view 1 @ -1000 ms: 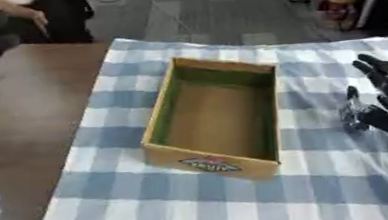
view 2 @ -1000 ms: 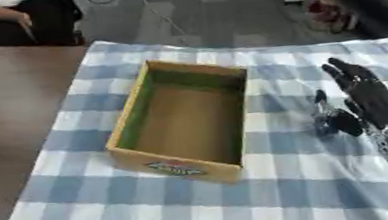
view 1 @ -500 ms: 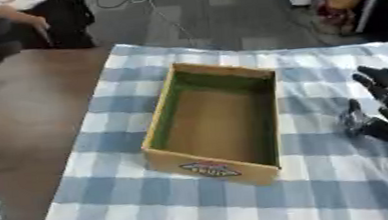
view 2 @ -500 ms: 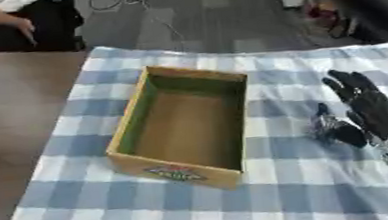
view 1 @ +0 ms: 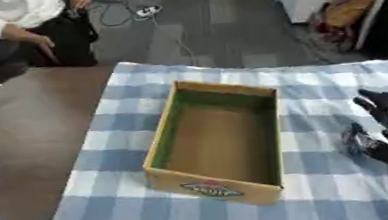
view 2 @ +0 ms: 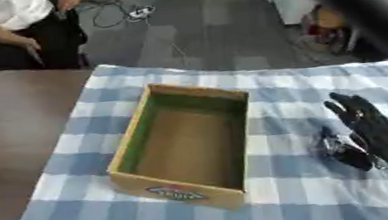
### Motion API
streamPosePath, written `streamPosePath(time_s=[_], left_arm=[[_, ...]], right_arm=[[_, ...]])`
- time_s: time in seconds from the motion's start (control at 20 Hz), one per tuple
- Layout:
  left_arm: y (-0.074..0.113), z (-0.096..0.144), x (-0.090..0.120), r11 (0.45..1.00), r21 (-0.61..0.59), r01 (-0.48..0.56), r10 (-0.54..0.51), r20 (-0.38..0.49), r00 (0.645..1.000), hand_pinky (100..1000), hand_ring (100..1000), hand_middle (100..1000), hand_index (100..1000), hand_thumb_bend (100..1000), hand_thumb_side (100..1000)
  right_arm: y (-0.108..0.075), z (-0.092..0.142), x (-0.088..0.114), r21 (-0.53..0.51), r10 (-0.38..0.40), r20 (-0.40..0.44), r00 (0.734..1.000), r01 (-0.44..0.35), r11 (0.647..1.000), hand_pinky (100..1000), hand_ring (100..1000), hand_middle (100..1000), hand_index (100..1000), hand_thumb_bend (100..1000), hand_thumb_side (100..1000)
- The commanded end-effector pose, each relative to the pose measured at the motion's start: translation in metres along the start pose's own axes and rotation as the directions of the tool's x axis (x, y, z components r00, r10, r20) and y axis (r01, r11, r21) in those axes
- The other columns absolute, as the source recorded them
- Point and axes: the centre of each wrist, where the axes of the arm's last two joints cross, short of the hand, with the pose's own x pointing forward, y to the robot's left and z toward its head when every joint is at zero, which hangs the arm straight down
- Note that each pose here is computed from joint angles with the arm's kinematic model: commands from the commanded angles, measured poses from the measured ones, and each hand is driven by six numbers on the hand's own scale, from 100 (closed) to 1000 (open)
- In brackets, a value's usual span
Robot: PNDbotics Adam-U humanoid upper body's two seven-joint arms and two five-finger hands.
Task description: Pick up objects on the table and place them in the box.
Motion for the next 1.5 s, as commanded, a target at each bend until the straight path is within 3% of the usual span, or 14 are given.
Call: streamPosePath(time_s=[0.05, 0.3, 0.35, 0.4, 0.5, 0.95, 1.5], left_arm=[[0.003, -0.005, 0.005, 1.000, 0.000, 0.010, -0.010, 0.031, 0.999, 792, 836, 1000, 888, 225, 941], [0.003, -0.004, 0.004, 1.000, -0.004, 0.014, -0.014, 0.028, 1.000, 791, 836, 1000, 889, 225, 941], [0.003, -0.004, 0.004, 1.000, -0.006, 0.015, -0.015, 0.027, 1.000, 791, 836, 1000, 889, 225, 941], [0.003, -0.003, 0.004, 1.000, -0.007, 0.016, -0.015, 0.026, 1.000, 791, 836, 1000, 889, 225, 941], [0.003, -0.003, 0.004, 1.000, -0.009, 0.016, -0.016, 0.025, 1.000, 792, 836, 1000, 889, 225, 940], [0.003, -0.004, 0.005, 1.000, -0.008, 0.012, -0.012, 0.030, 0.999, 791, 835, 1000, 888, 225, 940], [0.002, -0.006, 0.005, 1.000, -0.005, 0.011, -0.011, 0.035, 0.999, 792, 835, 1000, 888, 225, 942]], right_arm=[[-0.014, -0.004, 0.001, -0.052, -0.050, 0.010, 0.999, 0.051, 0.997, 951, 942, 974, 1000, 100, 1000], [-0.032, -0.007, 0.020, -0.106, -0.152, 0.041, 0.988, 0.156, 0.982, 915, 931, 958, 1000, 100, 1000], [-0.035, -0.007, 0.025, -0.107, -0.167, 0.050, 0.985, 0.171, 0.979, 915, 931, 957, 1000, 211, 1000], [-0.036, -0.006, 0.029, -0.103, -0.181, 0.055, 0.982, 0.185, 0.977, 907, 929, 956, 1000, 100, 1000], [-0.036, -0.003, 0.038, -0.088, -0.205, 0.059, 0.977, 0.210, 0.974, 905, 929, 956, 1000, 103, 1000], [-0.015, 0.010, 0.051, -0.003, -0.220, 0.031, 0.975, 0.221, 0.975, 899, 925, 959, 1000, 100, 1000], [0.009, 0.019, 0.045, 0.063, -0.181, -0.013, 0.983, 0.181, 0.981, 899, 927, 972, 1000, 100, 1000]])
